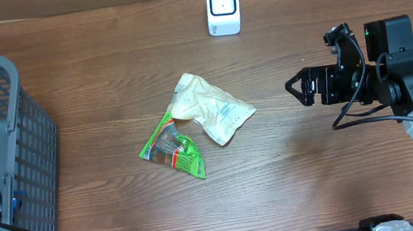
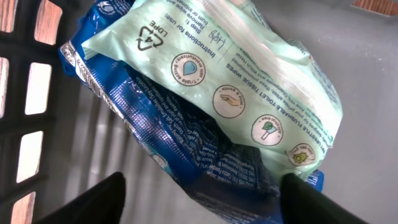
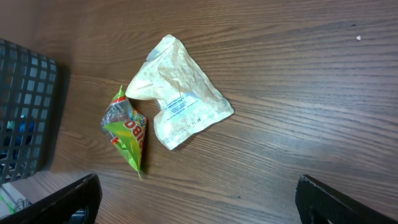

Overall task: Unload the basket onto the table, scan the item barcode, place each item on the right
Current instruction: 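Reach the left gripper back into the basket among blue packages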

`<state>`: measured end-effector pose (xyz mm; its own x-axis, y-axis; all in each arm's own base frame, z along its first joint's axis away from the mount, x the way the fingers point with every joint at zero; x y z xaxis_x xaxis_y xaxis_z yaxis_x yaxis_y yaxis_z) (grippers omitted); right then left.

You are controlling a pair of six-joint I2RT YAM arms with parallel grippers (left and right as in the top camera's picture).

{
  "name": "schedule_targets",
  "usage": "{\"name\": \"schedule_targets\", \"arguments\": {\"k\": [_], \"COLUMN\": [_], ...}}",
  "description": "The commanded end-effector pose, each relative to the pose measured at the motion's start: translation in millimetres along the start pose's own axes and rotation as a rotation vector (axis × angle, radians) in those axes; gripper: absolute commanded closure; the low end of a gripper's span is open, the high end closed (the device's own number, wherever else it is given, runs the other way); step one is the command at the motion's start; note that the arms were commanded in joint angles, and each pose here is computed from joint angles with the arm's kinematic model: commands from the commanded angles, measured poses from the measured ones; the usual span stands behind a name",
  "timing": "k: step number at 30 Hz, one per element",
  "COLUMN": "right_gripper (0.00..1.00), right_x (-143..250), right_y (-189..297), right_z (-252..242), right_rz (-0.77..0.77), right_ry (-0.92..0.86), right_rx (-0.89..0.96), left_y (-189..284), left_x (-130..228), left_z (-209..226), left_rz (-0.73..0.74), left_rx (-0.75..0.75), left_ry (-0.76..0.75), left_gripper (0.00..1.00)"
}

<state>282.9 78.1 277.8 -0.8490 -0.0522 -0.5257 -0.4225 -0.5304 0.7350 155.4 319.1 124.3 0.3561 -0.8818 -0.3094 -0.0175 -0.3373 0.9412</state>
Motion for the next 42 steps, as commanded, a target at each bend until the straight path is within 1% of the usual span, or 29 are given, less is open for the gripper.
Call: {"name": "schedule_targets", "arguments": {"k": [1, 2, 3, 5, 6, 7, 8, 9, 11, 13, 14, 15, 17, 18, 21, 26, 31, 33, 34, 36, 37, 38, 41, 42], "right_gripper": [0.0, 0.0, 0.0, 0.0, 0.0, 0.0, 0.0, 0.0, 0.0, 0.0, 0.0, 0.0, 0.0, 0.0, 0.0, 0.0, 0.0, 0.0, 0.0, 0.0, 0.0, 0.0, 0.0, 0.0], "right_x": [-4.2, -4.3, -4.3, -4.6, -4.7, -4.8, -4.8, -4.9, -5.2, -5.5, -5.5, -5.5, -5.4, -5.4, -5.4, -5.4, -5.4, -5.4, -5.4, -5.4, -5.3, -5.4, -5.4, -5.3], "right_y": [2.5, 2.5, 2.5, 2.5, 2.5, 2.5, 2.5, 2.5, 2.5, 2.5, 2.5, 2.5, 2.5, 2.5, 2.5, 2.5, 2.5, 2.5, 2.5, 2.5, 2.5, 2.5, 2.5, 2.5], "right_z": [4.4, 4.4, 4.4, 4.4, 4.3, 4.3, 4.3, 4.4, 4.4, 4.4, 4.4, 4.4, 4.4, 4.4, 4.4, 4.4, 4.5, 4.5, 4.5, 4.5, 4.5, 4.5, 4.5, 4.5], "right_rz": [-0.016, -0.016, -0.016, -0.018, -0.018, -0.019, -0.019, -0.019, -0.021, -0.022, -0.022, -0.022, -0.022, -0.022, -0.022, -0.022, -0.022, -0.022, -0.022, -0.022, -0.021, -0.022, -0.022, -0.021], "right_ry": [0.014, 0.015, 0.015, 0.016, 0.016, 0.016, 0.016, 0.016, 0.017, 0.018, 0.018, 0.018, 0.018, 0.018, 0.018, 0.018, 0.018, 0.018, 0.017, 0.017, 0.017, 0.017, 0.017, 0.018], "right_rx": [-0.015, -0.015, -0.015, -0.015, -0.015, -0.015, -0.015, -0.015, -0.015, -0.015, -0.015, -0.015, -0.015, -0.015, -0.015, -0.015, -0.015, -0.015, -0.016, -0.016, -0.016, -0.016, -0.016, -0.016], "left_y": [-3.6, -6.7, -9.5, -13.9, -17.2, -18.0, -18.1, -18.0, -17.5, -14.1, -10.3, -0.7, 20.1, 37.3, 84.2, 173.7, 237.3, 251.8, 250.2, 238.4, 228.4, 222.4, 180.4, 165.6], "left_x": [1.4, 3.5, 4.9, 7.0, 9.0, 9.8, 10.5, 11.9, 14.7, 19.6, 21.5, 23.4, 20.2, 16.5, 6.5, 1.0, 14.3, 16.5, 14.3, 10.2, 8.9, 8.4, 5.7, 5.2], "left_z": [8.5, 10.2, 11.2, 12.5, 14.0, 14.7, 15.4, 16.8, 19.3, 17.9, 13.4, 3.7, -11.1, -19.0, -31.8, -34.4, -18.1, -10.9, -8.4, -8.5, -11.2, -13.1, -25.4, -29.3], "left_rz": [-0.012, -0.006, 0.0, 0.011, 0.021, 0.025, 0.028, 0.036, 0.053, 0.097, 0.124, 0.162, 0.167, 0.155, 0.087, -0.069, -0.167, -0.216, -0.233, -0.234, -0.212, -0.195, -0.087, -0.053], "left_rx": [-0.022, -0.029, -0.037, -0.048, -0.06, -0.063, -0.067, -0.074, -0.087, -0.068, -0.029, 0.055, 0.175, 0.249, 0.4, 0.652, 0.816, 0.833, 0.806, 0.753, 0.729, 0.716, 0.63, 0.601], "left_ry": [0.014, 0.013, 0.011, 0.009, 0.006, 0.005, 0.004, 0.003, -0.001, -0.016, -0.049, -0.115, -0.189, -0.218, -0.256, -0.283, -0.317, -0.318, -0.307, -0.289, -0.284, -0.283, -0.278, -0.282], "left_gripper": [0.56, 0.62, 0.65, 0.69, 0.74, 0.81, 0.93, 0.95, 0.96, 0.96, 0.96, 0.96, 0.96, 0.96, 0.96, 0.96, 0.96, 0.96, 0.88, 0.51, 0.4, 0.36, 0.28, 0.23]}}
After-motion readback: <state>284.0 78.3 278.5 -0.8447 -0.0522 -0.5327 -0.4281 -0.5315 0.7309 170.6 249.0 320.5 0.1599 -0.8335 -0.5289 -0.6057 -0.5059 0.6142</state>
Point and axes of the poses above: each gripper's point midway between its finger pads, its own y axis back along the fingers, its own z axis along the line the jaws close on, x = y × z, the point moved 6 cm from there along y, back along the fingers, and after that the axes turned 6 degrees about y, right-handed, at the moved point
